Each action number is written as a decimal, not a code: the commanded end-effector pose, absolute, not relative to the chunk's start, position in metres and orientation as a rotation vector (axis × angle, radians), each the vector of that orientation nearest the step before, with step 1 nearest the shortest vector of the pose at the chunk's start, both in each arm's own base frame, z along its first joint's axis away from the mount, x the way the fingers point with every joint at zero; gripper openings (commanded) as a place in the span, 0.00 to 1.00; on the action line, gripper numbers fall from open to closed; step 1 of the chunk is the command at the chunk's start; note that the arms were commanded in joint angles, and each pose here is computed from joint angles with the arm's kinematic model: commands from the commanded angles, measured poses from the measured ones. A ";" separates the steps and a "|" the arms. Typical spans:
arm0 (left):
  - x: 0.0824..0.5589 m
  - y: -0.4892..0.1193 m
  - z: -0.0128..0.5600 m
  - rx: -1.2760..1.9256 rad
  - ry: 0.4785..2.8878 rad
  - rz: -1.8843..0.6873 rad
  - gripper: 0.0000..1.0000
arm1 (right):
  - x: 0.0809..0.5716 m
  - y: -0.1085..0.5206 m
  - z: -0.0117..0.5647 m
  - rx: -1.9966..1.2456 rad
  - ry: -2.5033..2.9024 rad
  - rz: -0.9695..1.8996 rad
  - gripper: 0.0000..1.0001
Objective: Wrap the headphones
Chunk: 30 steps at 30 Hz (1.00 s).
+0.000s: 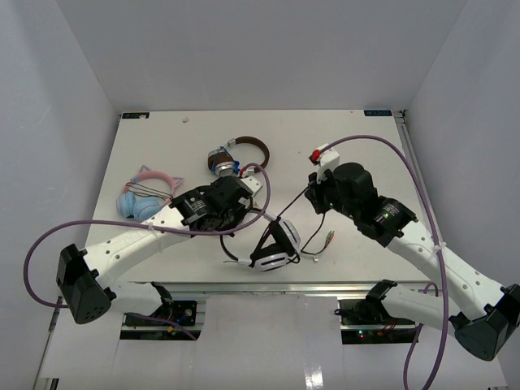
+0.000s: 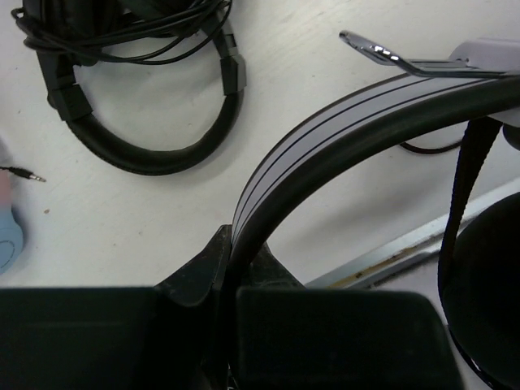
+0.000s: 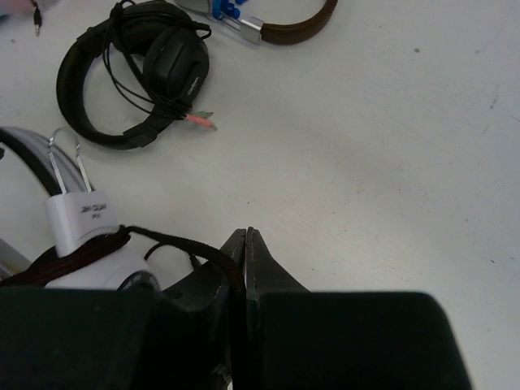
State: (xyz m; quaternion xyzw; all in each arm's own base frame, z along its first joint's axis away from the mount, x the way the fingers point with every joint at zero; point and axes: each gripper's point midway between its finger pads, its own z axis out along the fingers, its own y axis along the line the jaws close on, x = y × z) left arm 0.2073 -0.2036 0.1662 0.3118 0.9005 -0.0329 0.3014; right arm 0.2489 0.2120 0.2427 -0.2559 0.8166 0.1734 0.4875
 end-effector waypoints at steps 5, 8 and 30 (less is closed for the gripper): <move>0.237 -0.191 0.155 0.714 2.384 0.161 0.00 | 0.221 0.241 0.265 -0.709 1.832 0.699 0.08; 0.243 -0.195 0.154 0.690 2.376 0.168 0.00 | 0.217 0.251 0.266 -0.743 1.811 0.756 0.08; 0.273 -0.209 0.174 0.315 2.395 -0.030 0.00 | 0.137 0.316 0.225 -0.836 1.716 1.118 0.08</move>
